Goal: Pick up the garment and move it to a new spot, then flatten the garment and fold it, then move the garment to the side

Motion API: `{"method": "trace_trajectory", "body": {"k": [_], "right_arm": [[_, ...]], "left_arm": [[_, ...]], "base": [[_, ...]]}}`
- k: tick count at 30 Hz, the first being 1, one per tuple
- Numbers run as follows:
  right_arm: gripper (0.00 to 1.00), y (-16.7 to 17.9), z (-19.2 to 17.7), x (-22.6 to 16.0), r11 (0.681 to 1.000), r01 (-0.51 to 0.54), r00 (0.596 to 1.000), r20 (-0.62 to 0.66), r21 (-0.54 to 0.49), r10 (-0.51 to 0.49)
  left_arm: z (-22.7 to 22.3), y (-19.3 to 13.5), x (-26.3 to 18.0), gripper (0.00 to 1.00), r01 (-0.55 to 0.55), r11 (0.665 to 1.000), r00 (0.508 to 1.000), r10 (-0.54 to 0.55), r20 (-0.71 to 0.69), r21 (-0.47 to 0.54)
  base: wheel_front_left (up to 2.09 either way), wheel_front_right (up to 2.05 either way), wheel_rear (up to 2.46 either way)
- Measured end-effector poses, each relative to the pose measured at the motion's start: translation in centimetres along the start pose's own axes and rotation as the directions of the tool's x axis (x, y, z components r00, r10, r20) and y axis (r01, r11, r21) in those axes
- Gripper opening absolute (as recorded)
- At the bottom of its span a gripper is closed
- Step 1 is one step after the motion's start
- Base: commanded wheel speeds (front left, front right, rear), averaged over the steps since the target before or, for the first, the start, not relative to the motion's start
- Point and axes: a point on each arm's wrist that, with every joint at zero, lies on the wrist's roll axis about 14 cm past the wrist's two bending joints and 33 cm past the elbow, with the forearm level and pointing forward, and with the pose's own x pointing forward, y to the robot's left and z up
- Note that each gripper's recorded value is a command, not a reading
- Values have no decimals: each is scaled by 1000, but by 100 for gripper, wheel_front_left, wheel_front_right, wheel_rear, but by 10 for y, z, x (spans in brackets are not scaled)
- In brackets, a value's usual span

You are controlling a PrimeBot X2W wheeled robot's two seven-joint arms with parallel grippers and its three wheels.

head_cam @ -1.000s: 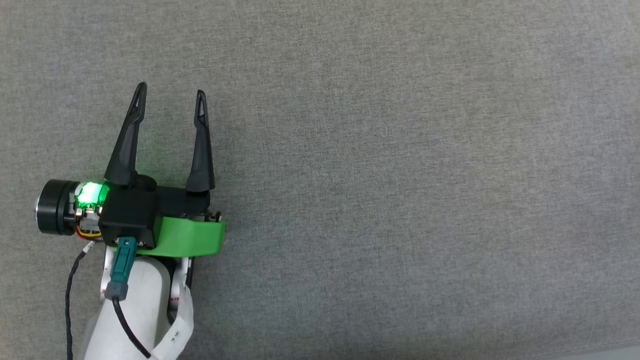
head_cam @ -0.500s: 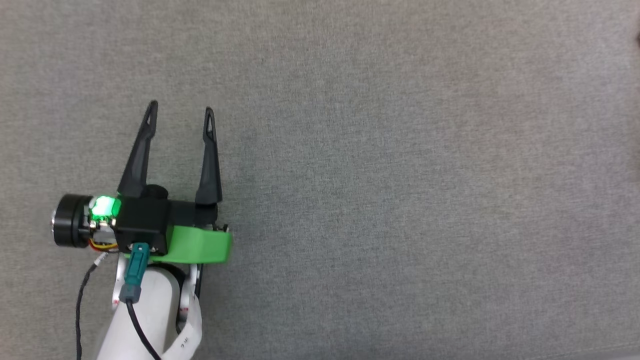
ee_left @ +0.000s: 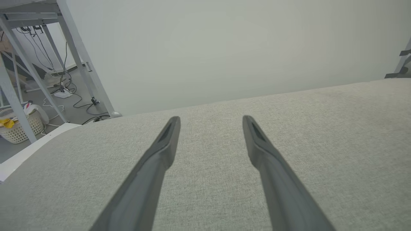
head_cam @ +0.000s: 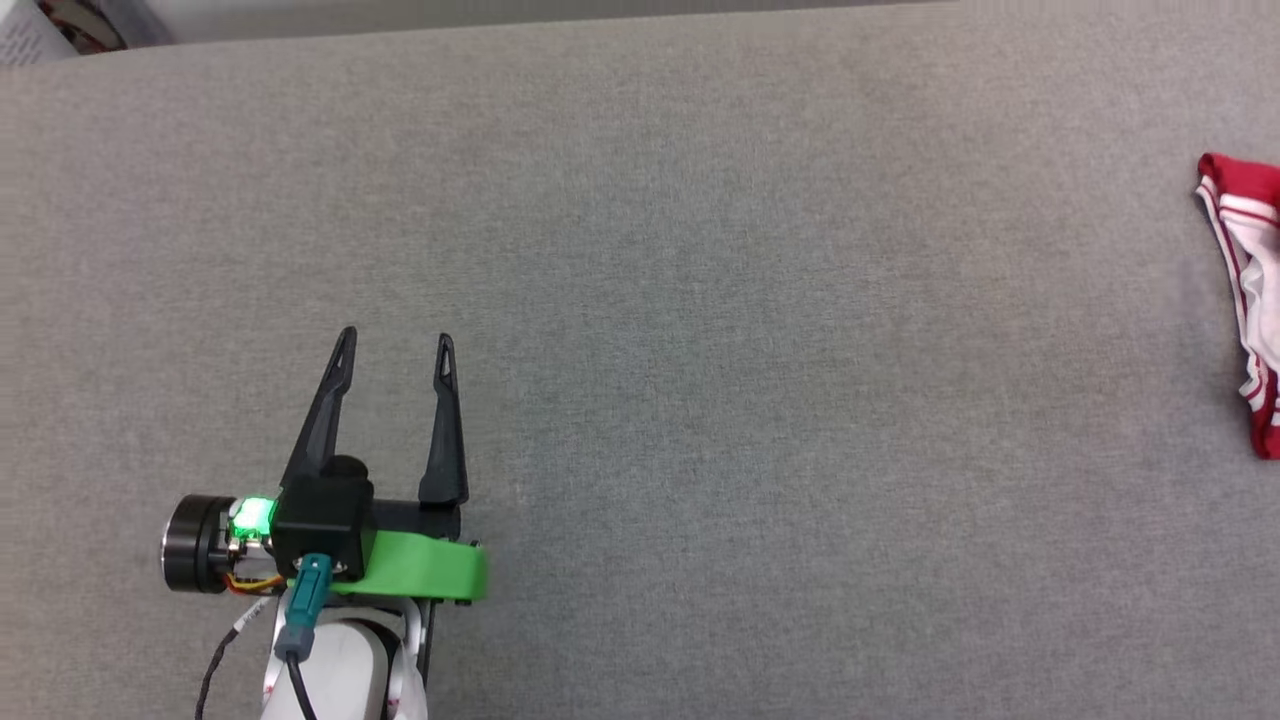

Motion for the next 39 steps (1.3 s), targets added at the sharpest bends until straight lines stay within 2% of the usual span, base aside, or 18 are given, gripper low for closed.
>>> {"method": "trace_trajectory", "body": {"k": [7,13,16,24,39], "right_arm": [[100,70,52,-26,987,-79,972,231,141,45],[100,120,75,-54,950,-156,948,312,272,66],[100,141,82,-69,934,-192,940,331,302,86],[100,178,56,-107,886,-220,962,239,407,129],[100,197,9,-164,858,-179,984,70,482,166]], "left_arm": [[20,13,-21,100,-50,999,998,50,29,16],[32,27,-35,100,-96,995,994,95,47,28],[36,32,-41,100,-113,993,992,112,54,33],[42,40,-61,100,-151,988,987,149,59,38],[37,39,-84,100,-156,988,987,155,32,11]], "base": [[0,0,0],[0,0,0],[0,0,0],[0,0,0],[0,0,0]]}}
